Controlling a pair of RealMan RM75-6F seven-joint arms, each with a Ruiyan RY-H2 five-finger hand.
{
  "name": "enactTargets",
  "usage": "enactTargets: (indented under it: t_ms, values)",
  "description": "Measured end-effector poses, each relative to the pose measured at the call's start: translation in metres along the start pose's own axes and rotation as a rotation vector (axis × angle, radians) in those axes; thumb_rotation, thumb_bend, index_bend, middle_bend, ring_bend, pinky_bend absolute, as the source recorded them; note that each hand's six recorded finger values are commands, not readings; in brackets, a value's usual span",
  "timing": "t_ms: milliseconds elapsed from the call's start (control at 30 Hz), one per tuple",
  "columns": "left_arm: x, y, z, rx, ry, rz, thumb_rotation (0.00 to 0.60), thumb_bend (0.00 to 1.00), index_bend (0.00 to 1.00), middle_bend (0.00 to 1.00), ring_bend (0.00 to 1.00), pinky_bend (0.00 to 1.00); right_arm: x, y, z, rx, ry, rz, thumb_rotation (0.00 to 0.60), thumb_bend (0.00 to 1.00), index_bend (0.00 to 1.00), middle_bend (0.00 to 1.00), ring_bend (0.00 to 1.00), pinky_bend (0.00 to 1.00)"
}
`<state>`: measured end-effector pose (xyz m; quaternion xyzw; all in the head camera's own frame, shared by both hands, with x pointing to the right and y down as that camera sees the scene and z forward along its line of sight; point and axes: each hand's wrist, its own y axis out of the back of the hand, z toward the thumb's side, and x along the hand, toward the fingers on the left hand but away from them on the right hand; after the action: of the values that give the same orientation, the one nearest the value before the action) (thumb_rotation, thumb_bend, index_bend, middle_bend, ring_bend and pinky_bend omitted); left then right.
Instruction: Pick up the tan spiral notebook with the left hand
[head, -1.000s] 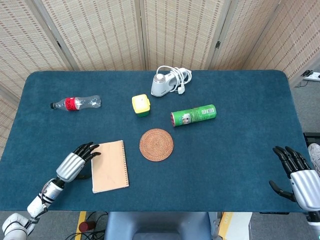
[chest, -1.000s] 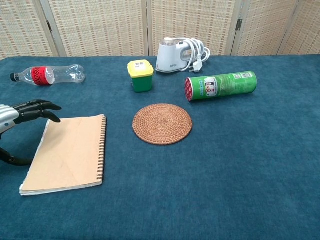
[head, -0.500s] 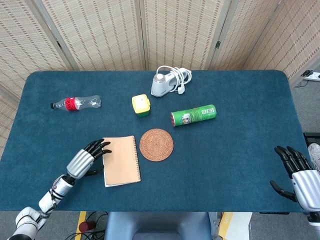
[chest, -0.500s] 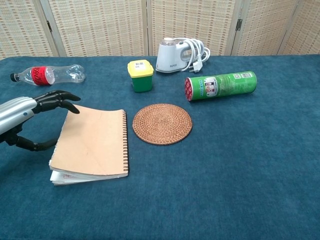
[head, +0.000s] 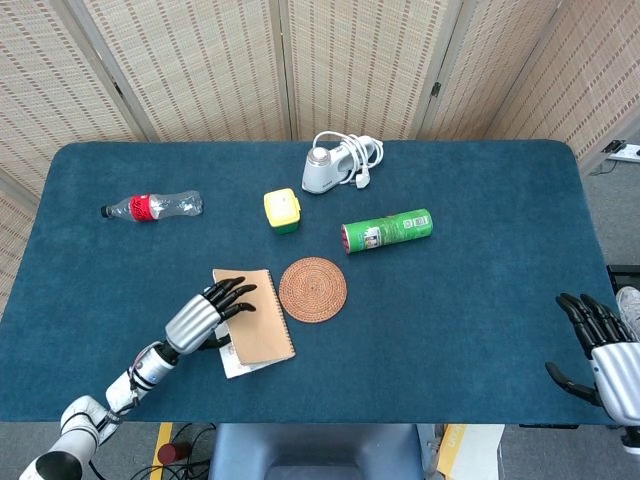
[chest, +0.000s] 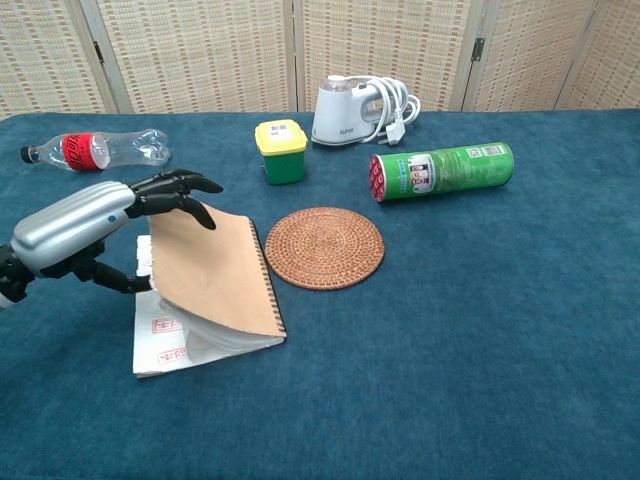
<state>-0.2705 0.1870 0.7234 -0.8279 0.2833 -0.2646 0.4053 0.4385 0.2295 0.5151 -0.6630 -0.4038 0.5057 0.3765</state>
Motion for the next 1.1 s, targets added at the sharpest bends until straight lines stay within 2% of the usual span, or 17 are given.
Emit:
enactTargets:
  t_ms: [133,267,500,700,900,1100]
  values:
    - [0.000,0.000,0.003,-0.004,-0.012,-0.001,0.600,0.61,0.56,0.20,0.12,0.18,0.000,0.000,-0.001,-0.004,0.001,-0.001,0.600,0.29,0.02,0.13,0.05,0.11]
    - [-0.008,0.002,0.000,-0.014,-0.006,-0.007,0.600,0.62,0.58,0.22,0.13,0.18,0.000,-0.001,0.000,-0.006,0.005,-0.003,0.600,0.29,0.02,0.13,0.05,0.11]
    - [-0.029,0.020,-0.011,-0.014,0.005,0.004,0.600,0.62,0.58,0.23,0.13,0.18,-0.001,-0.001,0.003,-0.003,0.017,-0.002,0.600,0.29,0.02,0.13,0.05,0.11]
    - [-0.043,0.042,-0.017,0.013,-0.017,0.009,0.600,0.62,0.57,0.23,0.13,0.20,-0.003,-0.003,0.006,-0.006,0.026,0.000,0.600,0.29,0.02,0.13,0.05,0.11]
    - [-0.036,0.049,-0.004,0.044,-0.094,-0.017,0.600,0.62,0.55,0.23,0.14,0.20,-0.002,-0.003,0.004,-0.012,0.024,-0.003,0.600,0.29,0.02,0.13,0.05,0.11]
    - [-0.014,0.045,0.025,0.071,-0.192,-0.035,0.600,0.61,0.48,0.23,0.14,0.20,0.001,-0.002,0.002,-0.015,0.022,-0.007,0.600,0.29,0.02,0.13,0.05,0.11]
